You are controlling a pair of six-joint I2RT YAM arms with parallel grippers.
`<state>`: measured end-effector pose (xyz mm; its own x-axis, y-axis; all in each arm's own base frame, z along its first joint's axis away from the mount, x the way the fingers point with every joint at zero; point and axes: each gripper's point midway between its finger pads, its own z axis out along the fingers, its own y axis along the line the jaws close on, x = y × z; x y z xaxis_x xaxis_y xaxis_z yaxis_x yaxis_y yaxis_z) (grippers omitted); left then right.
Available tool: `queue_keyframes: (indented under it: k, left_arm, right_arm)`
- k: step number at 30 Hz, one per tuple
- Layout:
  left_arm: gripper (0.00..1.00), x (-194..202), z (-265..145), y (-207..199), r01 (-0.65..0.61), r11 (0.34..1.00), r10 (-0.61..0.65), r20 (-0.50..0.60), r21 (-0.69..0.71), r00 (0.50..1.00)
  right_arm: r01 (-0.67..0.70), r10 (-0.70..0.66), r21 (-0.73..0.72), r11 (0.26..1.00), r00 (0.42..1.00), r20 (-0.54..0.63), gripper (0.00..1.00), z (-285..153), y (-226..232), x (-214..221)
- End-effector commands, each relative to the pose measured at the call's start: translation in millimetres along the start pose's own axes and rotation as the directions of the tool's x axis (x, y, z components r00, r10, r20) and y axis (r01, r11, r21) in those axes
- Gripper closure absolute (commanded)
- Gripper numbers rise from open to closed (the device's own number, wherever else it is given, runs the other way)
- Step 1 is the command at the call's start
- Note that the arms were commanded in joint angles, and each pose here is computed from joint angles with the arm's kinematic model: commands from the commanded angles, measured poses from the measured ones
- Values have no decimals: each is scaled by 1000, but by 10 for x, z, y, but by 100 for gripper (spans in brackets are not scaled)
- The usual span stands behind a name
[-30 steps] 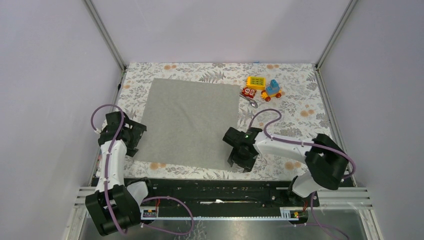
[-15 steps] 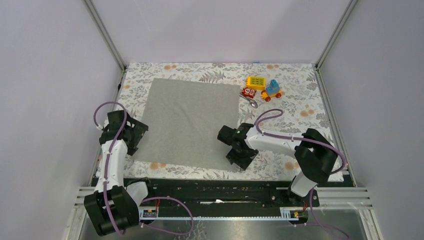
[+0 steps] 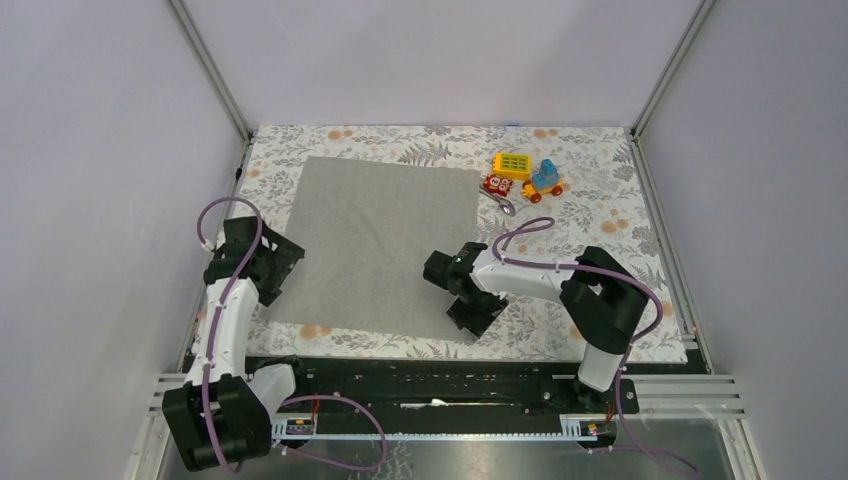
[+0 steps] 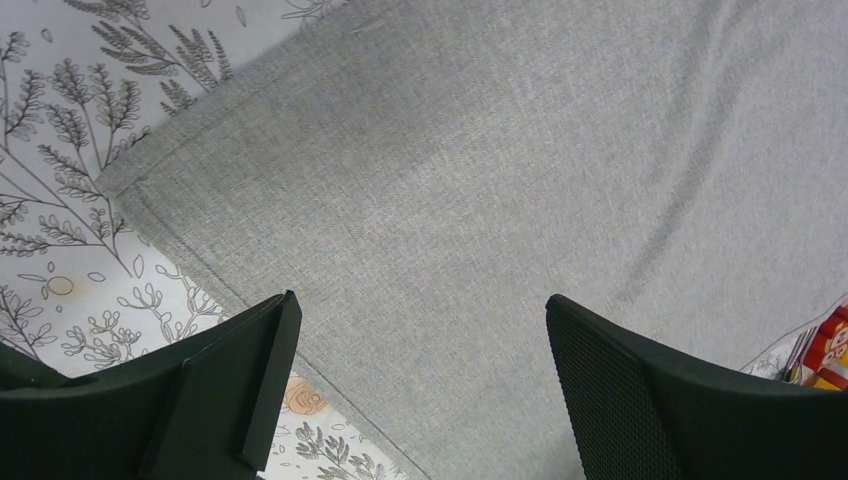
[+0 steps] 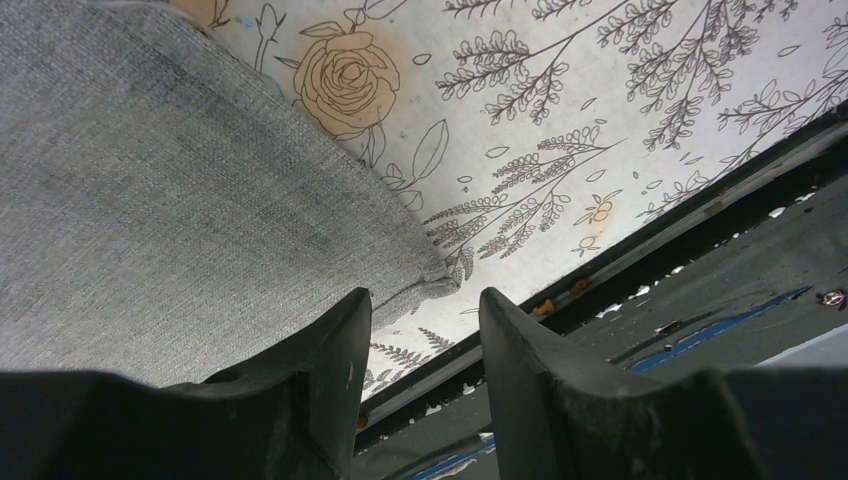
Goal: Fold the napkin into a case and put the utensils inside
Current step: Pick up the flattened napkin from the center of the board.
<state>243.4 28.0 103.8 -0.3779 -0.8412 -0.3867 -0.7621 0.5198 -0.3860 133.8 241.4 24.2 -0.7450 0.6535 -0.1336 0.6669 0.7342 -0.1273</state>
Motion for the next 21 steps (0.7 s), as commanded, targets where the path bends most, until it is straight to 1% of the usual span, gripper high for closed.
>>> queue_keyframes:
  k: [1,5,10,16,19,21]
  left_arm:
    - [1,-174,-69,-190,-32,999,30,62,40,998]
    - [1,-164,-58,-205,-41,998,39,56,38,998]
    - [1,-134,-38,-214,-45,998,44,41,39,998]
    - [1,-112,-34,-221,-55,998,53,33,38,998]
    - [1,-105,-34,-218,-58,998,57,32,39,998]
    - [1,-95,-33,-210,-61,997,60,29,36,998]
  right_arm:
    - [-32,31,47,998,999,28,49,-13,-27,10]
    - [-44,43,75,996,999,19,49,45,-60,43]
    - [-61,61,64,996,998,0,50,114,-24,88]
    - [-89,89,90,992,996,6,50,211,-52,98]
    - [-103,101,96,990,995,24,51,295,-104,70]
    - [-113,109,106,988,993,38,56,347,-150,53]
